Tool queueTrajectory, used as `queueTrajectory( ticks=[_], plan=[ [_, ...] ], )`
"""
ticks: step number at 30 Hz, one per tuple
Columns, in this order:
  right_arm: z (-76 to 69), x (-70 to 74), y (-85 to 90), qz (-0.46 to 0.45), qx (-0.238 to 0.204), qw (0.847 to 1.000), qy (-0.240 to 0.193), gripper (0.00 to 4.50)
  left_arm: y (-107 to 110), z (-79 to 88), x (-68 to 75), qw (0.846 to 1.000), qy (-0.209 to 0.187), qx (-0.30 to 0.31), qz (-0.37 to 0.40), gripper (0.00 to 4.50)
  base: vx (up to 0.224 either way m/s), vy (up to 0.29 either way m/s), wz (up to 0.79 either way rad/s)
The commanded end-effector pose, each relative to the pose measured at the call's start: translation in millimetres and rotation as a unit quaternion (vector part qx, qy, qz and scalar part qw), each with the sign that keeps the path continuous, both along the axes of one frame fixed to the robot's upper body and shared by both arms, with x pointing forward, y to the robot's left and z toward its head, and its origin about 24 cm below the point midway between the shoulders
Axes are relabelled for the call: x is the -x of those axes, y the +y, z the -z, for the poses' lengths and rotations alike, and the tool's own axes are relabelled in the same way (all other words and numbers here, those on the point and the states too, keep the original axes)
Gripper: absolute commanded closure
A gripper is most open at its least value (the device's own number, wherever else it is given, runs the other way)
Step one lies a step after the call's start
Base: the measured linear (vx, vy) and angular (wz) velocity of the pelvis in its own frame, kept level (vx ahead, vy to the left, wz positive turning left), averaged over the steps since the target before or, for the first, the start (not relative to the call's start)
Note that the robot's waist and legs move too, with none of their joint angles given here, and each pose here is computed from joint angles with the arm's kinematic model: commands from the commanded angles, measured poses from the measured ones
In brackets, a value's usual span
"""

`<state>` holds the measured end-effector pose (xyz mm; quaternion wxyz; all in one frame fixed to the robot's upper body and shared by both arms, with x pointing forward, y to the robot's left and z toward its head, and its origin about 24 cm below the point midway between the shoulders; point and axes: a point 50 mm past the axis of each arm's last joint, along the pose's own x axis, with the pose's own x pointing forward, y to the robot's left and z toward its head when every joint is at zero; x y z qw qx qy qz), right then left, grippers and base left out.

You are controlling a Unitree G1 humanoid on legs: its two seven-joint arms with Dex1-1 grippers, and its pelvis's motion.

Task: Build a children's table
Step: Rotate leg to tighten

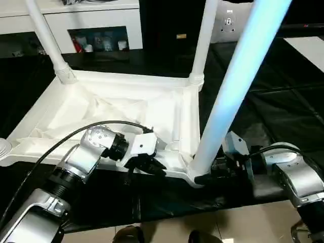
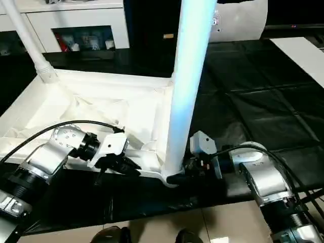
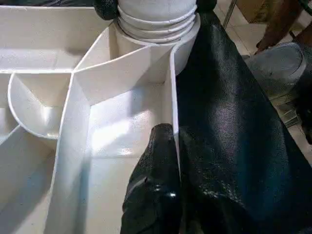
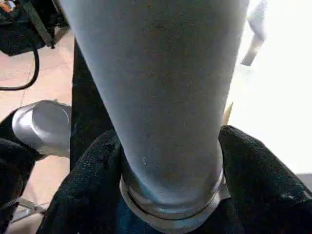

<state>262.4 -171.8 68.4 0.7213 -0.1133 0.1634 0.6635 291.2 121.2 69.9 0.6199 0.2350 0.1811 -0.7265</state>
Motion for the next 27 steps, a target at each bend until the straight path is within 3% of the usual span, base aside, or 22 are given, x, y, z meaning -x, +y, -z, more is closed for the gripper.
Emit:
queueTrajectory(
  ticks=[1, 3, 10, 11, 13, 14, 17, 19, 22, 23, 27],
  plan=[
    [6.0, 10.0, 10.0, -0.015, -0.014, 0.999, 0.027, 1.84, -6, 4.1, 1.9, 1.000, 0.017, -0.001, -0.006, 4.50, 0.000, 0.000, 0.00],
    [12.5, 12.9, 22.0, 0.029, -0.028, 0.999, 0.035, 1.85, -11, 2.6, -2.4, 0.997, 0.022, 0.018, -0.069, 4.50, 0.000, 0.000, 0.00],
    [22.2, 10.0, 52.5, 0.134, -0.056, 0.989, 0.015, 1.86, -29, -2.9, -8.4, 0.984, 0.017, 0.065, -0.167, 4.50, 0.000, 0.000, 0.00],
    [25.7, 4.3, 69.6, 0.200, -0.074, 0.977, 0.025, 1.86, -42, -4.0, -12.7, 0.971, 0.014, 0.083, -0.224, 4.50, 0.000, 0.000, 0.00],
    [28.4, -1.3, 85.6, 0.254, -0.078, 0.964, 0.035, 1.86, -55, -5.0, -16.6, 0.954, 0.019, 0.100, -0.281, 4.50, 0.000, 0.000, 0.00],
    [29.0, -2.5, 88.6, 0.263, -0.077, 0.961, 0.037, 1.86, -57, -5.3, -17.9, 0.950, 0.017, 0.103, -0.294, 4.50, 0.000, 0.000, 0.00],
    [31.3, -15.2, 108.3, 0.354, -0.076, 0.931, 0.047, 1.87, -74, -9.9, -26.1, 0.921, 0.004, 0.124, -0.369, 4.50, -0.030, 0.038, -0.06],
    [30.9, -20.5, 114.9, 0.390, -0.076, 0.916, 0.051, 1.87, -81, -13.8, -29.3, 0.911, -0.008, 0.134, -0.390, 4.50, -0.065, 0.030, 0.02],
    [25.0, -27.6, 120.5, 0.434, -0.104, 0.893, 0.055, 1.87, -91, -20.2, -28.9, 0.910, -0.018, 0.146, -0.388, 4.50, 0.021, -0.072, 0.13],
    [22.3, -29.6, 119.0, 0.445, -0.115, 0.887, 0.050, 1.31, -93, -20.8, -27.2, 0.917, -0.020, 0.142, -0.373, 4.50, 0.063, -0.022, -0.25],
    [19.0, -33.2, 107.3, 0.463, -0.113, 0.879, 0.015, 0.95, -85, -18.2, -23.4, 0.934, -0.032, 0.121, -0.335, 4.50, 0.070, -0.005, -0.13]
  ],
)
